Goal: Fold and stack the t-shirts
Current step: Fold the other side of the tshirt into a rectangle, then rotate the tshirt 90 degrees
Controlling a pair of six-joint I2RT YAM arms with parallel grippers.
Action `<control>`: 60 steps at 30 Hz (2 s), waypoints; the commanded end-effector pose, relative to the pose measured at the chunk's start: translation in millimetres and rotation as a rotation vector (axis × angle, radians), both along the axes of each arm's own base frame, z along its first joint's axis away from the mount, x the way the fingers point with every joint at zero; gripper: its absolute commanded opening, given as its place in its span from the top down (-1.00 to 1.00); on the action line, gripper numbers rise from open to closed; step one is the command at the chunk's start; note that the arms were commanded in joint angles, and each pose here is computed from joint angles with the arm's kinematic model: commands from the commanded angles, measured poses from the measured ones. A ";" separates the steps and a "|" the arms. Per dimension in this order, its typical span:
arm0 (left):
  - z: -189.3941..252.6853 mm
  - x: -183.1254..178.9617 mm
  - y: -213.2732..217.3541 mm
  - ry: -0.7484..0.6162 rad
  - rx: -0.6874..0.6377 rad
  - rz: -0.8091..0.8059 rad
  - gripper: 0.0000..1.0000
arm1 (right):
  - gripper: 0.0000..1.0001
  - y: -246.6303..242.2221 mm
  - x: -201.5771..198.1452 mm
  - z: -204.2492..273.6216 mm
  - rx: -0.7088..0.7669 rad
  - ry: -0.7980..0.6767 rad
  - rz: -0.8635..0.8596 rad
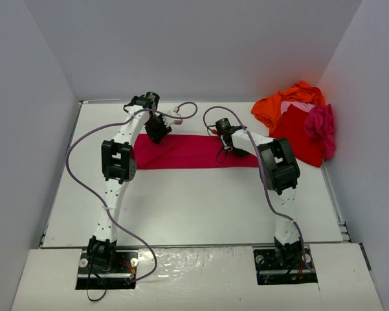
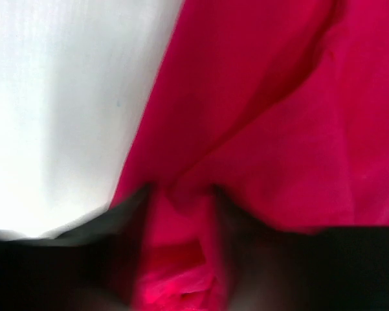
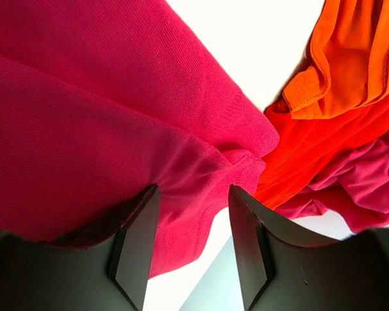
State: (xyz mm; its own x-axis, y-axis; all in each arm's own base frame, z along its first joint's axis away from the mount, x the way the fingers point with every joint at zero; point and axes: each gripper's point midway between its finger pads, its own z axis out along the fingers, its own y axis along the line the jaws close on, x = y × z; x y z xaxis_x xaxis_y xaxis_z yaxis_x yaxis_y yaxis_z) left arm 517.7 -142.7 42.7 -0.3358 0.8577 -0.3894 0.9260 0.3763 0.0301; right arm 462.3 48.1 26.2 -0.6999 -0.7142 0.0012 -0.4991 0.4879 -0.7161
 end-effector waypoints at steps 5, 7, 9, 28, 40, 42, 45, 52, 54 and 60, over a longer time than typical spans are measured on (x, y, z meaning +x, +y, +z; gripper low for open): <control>89.5 38.8 -13.2 -0.266 -0.102 0.105 -0.25 | 0.06 -1.2 -1.1 16.0 0.060 -0.036 -0.037; 107.5 40.9 -13.3 -0.305 -0.122 0.133 -0.26 | 0.06 -0.9 0.2 23.6 0.071 -0.056 -0.041; 128.3 38.3 -14.5 -0.339 -0.144 0.148 -0.26 | 0.06 0.9 3.5 32.3 0.081 -0.080 -0.043; 114.0 -62.0 -20.2 -0.197 -0.183 0.180 0.53 | 1.00 -9.1 23.9 80.8 0.113 -0.193 -0.058; 62.5 -73.3 -17.5 -0.066 -0.128 0.190 0.92 | 0.91 -18.6 -2.5 28.1 0.022 -0.010 -0.020; 50.1 -74.9 -13.4 -0.036 -0.100 0.197 0.97 | 0.92 -17.3 -14.3 9.1 0.029 0.074 0.004; 35.3 -76.9 -8.5 -0.008 -0.068 0.206 0.99 | 0.97 -14.9 -31.5 -12.5 0.051 0.175 0.028; 9.9 -66.0 10.1 0.010 0.033 0.287 1.00 | 1.00 -20.0 -57.8 -44.8 0.065 0.351 0.055; -2.8 -66.5 20.4 0.079 0.086 0.340 1.00 | 1.00 -23.1 -74.8 -56.7 0.050 0.444 0.074; -14.7 -58.6 42.1 0.114 0.208 0.418 1.00 | 1.00 -8.4 -121.6 -68.9 -0.007 0.634 0.220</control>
State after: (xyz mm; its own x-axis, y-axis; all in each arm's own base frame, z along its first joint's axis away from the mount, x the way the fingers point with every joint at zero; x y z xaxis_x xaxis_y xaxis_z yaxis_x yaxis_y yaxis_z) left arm 461.1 -135.7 33.7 -0.6300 0.7229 -0.2838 0.7586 0.6510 -0.0258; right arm 425.5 27.8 7.5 -0.5984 -0.7767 0.1966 -0.7098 0.4002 -0.5797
